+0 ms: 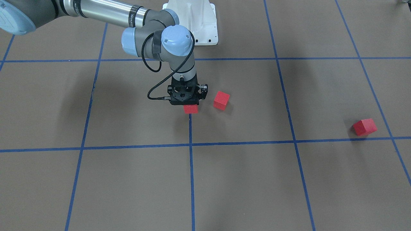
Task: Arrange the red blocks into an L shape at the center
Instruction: 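Carry the red cube with the right gripper to the center grid crossing, then lower the cube beside the middle red cube and open the right gripper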
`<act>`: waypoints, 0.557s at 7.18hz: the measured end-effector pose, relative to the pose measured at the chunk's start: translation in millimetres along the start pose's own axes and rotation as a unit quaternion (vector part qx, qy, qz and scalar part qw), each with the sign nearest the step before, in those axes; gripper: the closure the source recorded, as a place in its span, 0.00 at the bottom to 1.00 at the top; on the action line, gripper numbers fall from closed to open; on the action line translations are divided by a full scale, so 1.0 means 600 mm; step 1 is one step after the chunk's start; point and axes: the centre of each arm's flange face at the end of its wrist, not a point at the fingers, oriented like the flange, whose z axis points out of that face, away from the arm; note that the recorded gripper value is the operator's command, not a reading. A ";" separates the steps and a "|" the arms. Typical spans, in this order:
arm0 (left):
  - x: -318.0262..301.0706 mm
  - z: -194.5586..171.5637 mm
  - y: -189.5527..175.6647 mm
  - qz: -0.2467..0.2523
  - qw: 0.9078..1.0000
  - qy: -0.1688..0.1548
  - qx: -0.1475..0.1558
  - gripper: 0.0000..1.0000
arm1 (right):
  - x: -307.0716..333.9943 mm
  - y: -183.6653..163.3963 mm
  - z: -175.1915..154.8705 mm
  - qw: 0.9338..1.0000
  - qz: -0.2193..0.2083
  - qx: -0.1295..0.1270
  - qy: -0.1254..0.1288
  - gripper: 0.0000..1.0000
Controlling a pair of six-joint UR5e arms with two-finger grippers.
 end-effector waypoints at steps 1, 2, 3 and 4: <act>0.000 0.000 0.000 0.000 1.000 0.000 0.000 0.00 | -0.001 -0.002 0.005 1.000 0.000 0.000 0.003 0.79; -0.001 0.000 0.000 0.000 1.000 0.000 0.000 0.00 | 0.000 -0.003 0.008 1.000 0.000 0.000 0.005 0.64; -0.001 0.000 0.000 0.000 1.000 0.000 0.000 0.00 | 0.000 -0.004 0.011 1.000 0.000 0.001 0.007 0.59; 0.000 0.000 0.000 0.000 1.000 0.000 0.000 0.00 | 0.000 -0.005 0.012 1.000 0.000 0.003 0.008 0.55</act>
